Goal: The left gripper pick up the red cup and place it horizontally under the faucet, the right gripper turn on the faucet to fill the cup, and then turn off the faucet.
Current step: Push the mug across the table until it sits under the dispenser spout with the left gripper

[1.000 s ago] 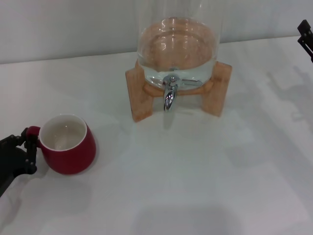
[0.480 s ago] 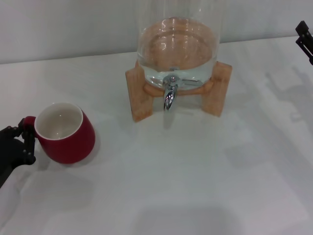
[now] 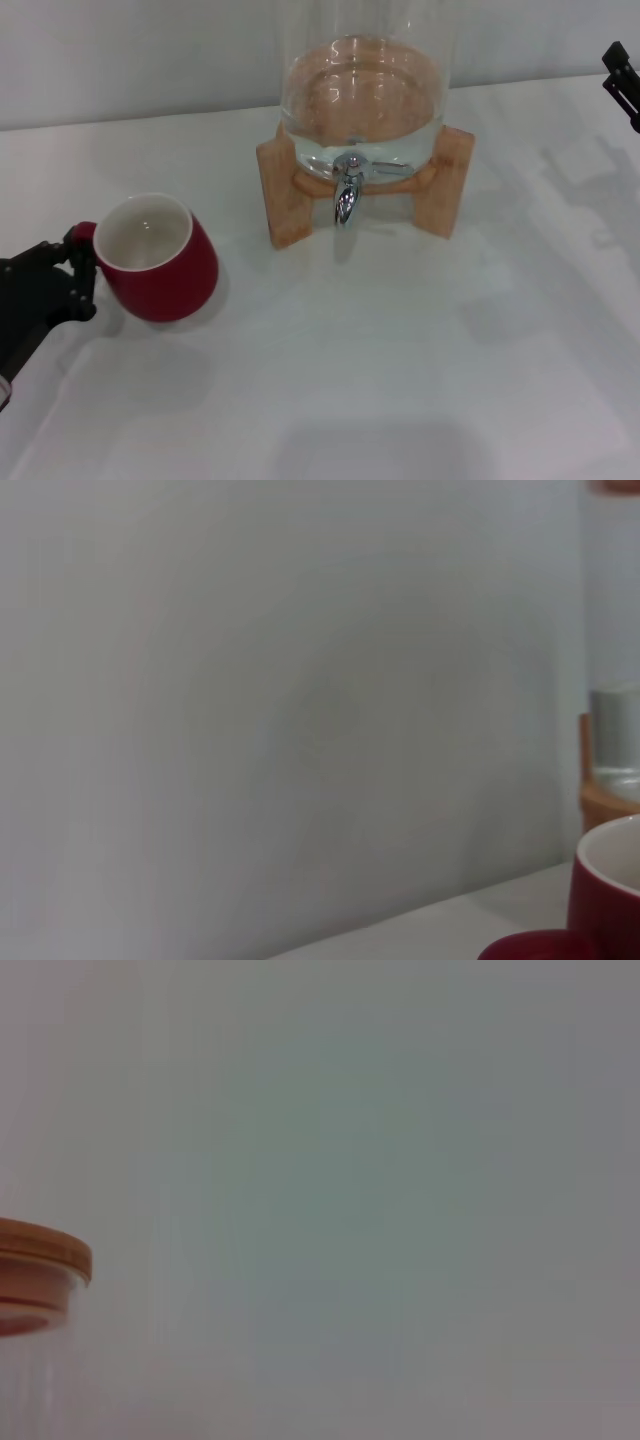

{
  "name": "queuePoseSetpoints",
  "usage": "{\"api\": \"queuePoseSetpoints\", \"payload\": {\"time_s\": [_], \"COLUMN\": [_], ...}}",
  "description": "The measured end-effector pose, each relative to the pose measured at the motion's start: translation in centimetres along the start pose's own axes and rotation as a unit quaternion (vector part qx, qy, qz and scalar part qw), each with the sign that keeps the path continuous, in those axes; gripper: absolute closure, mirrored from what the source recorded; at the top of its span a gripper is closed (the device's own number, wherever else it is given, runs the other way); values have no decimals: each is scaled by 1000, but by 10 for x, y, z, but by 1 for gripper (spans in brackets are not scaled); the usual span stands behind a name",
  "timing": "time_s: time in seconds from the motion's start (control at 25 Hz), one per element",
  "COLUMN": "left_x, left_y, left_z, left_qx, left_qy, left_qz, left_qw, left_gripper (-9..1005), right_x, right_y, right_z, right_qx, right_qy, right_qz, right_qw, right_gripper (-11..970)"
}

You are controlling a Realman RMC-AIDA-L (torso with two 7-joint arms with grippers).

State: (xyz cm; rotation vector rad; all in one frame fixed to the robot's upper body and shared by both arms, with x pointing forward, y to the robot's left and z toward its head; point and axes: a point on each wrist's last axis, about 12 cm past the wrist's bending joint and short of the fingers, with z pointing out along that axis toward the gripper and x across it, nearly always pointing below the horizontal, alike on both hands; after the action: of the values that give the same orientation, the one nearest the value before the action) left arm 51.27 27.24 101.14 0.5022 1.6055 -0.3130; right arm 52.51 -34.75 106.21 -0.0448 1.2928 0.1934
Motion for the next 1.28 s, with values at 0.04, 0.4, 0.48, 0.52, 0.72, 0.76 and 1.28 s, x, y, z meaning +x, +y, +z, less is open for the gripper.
{"api": "queuePoseSetpoints", "payload": {"time_s": [0.04, 0.4, 0.48, 0.52, 0.72, 0.76, 1.28], "left_x": [-1, -9, -10, -10, -13, -13, -17], "left_y": [-1, -12, -14, -15, -20, -21, -29], "left_z": [2, 19, 21, 23, 29, 29, 45], "left_qx": [6, 48, 55, 60, 78, 81, 110], "left_qy": [-1, -4, -4, -4, -4, -4, 13], "left_qz": [1, 7, 8, 7, 9, 9, 26], "left_qw": [1000, 999, 998, 998, 997, 997, 994], "left_gripper": [913, 913, 913, 913, 913, 913, 913], "right_x": [0, 0, -1, -1, -1, -1, -1], "right_y": [0, 3, 3, 4, 6, 7, 9], "right_z": [0, 2, 4, 5, 7, 7, 10], "right_qx": [-1, -8, -10, -11, -17, -18, -23], "right_qy": [0, -2, -3, -4, -3, -3, -5], "right_qz": [0, 0, 0, 0, 0, 1, 2], "right_qw": [1000, 1000, 1000, 1000, 1000, 1000, 1000], "right_gripper": [90, 90, 90, 90, 91, 91, 91]}}
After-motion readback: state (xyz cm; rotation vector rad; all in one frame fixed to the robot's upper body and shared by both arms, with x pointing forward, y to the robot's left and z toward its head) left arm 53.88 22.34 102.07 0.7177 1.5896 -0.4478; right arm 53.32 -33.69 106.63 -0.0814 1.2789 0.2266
